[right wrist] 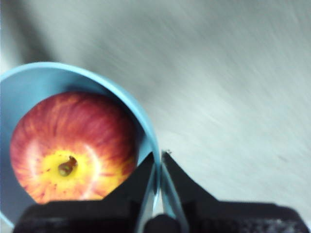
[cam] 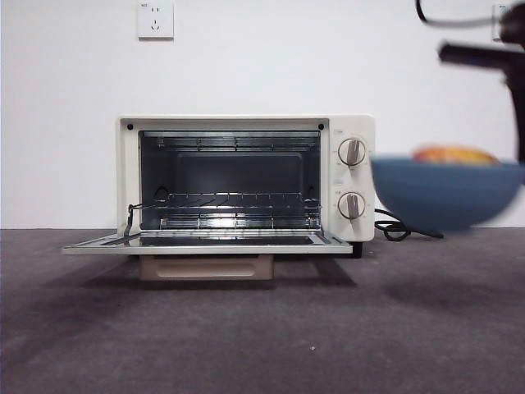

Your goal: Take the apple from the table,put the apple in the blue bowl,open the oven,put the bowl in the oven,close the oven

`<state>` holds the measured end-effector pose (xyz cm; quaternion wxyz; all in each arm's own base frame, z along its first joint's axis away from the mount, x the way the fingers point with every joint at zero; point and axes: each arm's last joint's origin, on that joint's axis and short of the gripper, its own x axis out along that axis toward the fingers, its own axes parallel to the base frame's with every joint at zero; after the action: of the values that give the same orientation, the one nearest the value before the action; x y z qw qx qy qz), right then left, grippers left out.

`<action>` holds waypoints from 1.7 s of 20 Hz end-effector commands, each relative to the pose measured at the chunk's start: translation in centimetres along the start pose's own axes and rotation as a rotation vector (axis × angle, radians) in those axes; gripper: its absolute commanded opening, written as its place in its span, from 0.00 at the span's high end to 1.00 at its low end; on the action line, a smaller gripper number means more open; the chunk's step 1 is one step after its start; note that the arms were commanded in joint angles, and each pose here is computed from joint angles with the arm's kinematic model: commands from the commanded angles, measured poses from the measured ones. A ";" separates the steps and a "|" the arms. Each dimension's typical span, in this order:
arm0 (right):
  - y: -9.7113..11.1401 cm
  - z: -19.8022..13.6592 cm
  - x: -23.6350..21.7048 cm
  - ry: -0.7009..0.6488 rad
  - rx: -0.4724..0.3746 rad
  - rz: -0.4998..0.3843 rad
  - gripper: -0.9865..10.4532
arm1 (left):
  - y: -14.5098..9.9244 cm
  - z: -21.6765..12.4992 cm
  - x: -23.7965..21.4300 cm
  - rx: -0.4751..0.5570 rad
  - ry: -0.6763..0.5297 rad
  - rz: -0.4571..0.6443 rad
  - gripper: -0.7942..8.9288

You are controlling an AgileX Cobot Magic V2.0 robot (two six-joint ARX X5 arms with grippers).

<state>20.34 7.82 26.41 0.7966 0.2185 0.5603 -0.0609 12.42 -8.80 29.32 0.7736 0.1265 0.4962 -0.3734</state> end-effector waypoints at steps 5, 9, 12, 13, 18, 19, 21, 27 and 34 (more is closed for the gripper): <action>6.0 4.0 -1.1 0.005 -0.073 0.079 0.92 | 0.0 -0.1 0.2 0.014 0.000 -0.009 0.92; 11.9 5.8 0.6 0.059 -0.153 0.145 0.92 | 0.0 -0.1 0.2 0.015 -0.003 -0.008 0.92; 15.3 7.2 2.0 0.091 -0.170 0.196 0.92 | 0.0 -0.1 0.2 0.015 -0.001 -0.009 0.92; 16.0 7.8 2.2 0.093 -0.162 0.193 0.92 | 0.0 -0.1 0.2 0.014 -0.001 -0.009 0.92; 18.6 9.9 3.1 0.107 -0.131 0.170 0.92 | 0.0 0.0 0.2 0.019 -0.007 -0.008 0.92; 19.0 10.2 3.4 0.106 -0.121 0.166 0.92 | 0.0 0.0 0.2 0.019 -0.009 -0.008 0.92; 19.3 10.8 4.3 0.114 -0.095 0.144 0.92 | 0.0 0.0 0.2 0.020 -0.010 -0.008 0.92; 19.9 11.3 7.1 0.116 0.003 0.112 0.92 | 0.0 0.0 0.2 0.019 -0.008 -0.008 0.92; 19.1 12.1 7.4 0.051 0.138 0.037 0.92 | 0.0 0.0 0.2 0.019 -0.008 -0.008 0.92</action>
<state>39.88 20.97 28.39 0.7688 0.2726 0.5740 -0.0721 12.51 -8.87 29.38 0.7761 0.1258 0.4901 -0.3764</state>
